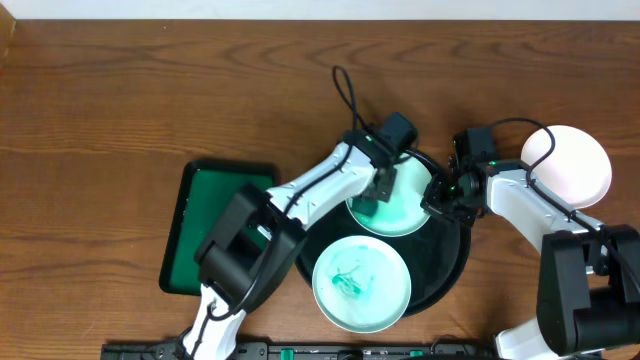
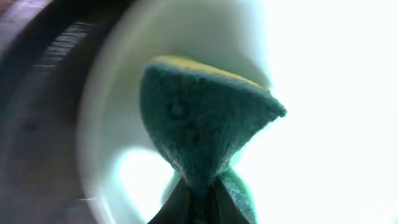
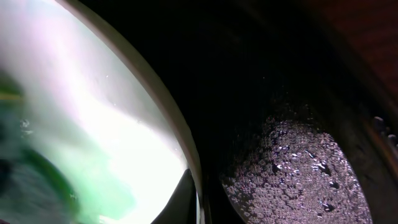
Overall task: Clean dirty plates on tray and stack at the side
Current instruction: 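Scrub the gripped plate with the sponge in the left gripper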
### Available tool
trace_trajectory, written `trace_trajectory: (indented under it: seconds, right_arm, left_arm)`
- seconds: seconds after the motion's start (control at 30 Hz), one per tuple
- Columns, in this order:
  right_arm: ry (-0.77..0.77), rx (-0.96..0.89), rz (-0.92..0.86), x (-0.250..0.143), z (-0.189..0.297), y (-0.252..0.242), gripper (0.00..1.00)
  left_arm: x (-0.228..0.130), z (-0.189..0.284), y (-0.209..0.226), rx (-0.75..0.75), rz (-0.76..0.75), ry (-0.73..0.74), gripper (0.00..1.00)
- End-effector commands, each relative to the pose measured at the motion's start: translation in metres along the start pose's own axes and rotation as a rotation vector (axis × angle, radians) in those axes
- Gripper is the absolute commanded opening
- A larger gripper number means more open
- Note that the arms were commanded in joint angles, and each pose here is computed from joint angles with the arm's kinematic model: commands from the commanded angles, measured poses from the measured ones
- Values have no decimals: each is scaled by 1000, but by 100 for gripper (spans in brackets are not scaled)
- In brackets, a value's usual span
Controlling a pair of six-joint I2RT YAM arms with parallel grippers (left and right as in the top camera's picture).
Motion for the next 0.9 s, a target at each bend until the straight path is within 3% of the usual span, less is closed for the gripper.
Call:
trace_trajectory:
  seconds: [0.0,0.3,0.6,0.87]
  right_arm:
    - [82,-102,-4,-18,-22,-18,1]
    - [88,-106,-6,-19,-22,-19,1]
    - [101,-117,-11,-21,-22,-20,1]
    - [117,-131,-17,-24,-21,-23,1]
  left_arm:
    - [-31,-9,-51,-219,-97,128,7]
    - [-20,-6,-66,-326,-74,80,7]
    - [10,-25,-63,-493,86,29,7]
    - [19,-68,-14,-390,241,59,7]
Point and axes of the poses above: each gripper's point midway between its finger pads, its own z axis back along the fingers, its own y axis along the line the jaws close on, x = y × z, the point moved 7 cm from there along z, back along the fingers, and after that the axes turned 4 degrees about -z, right-handed, at the moved point
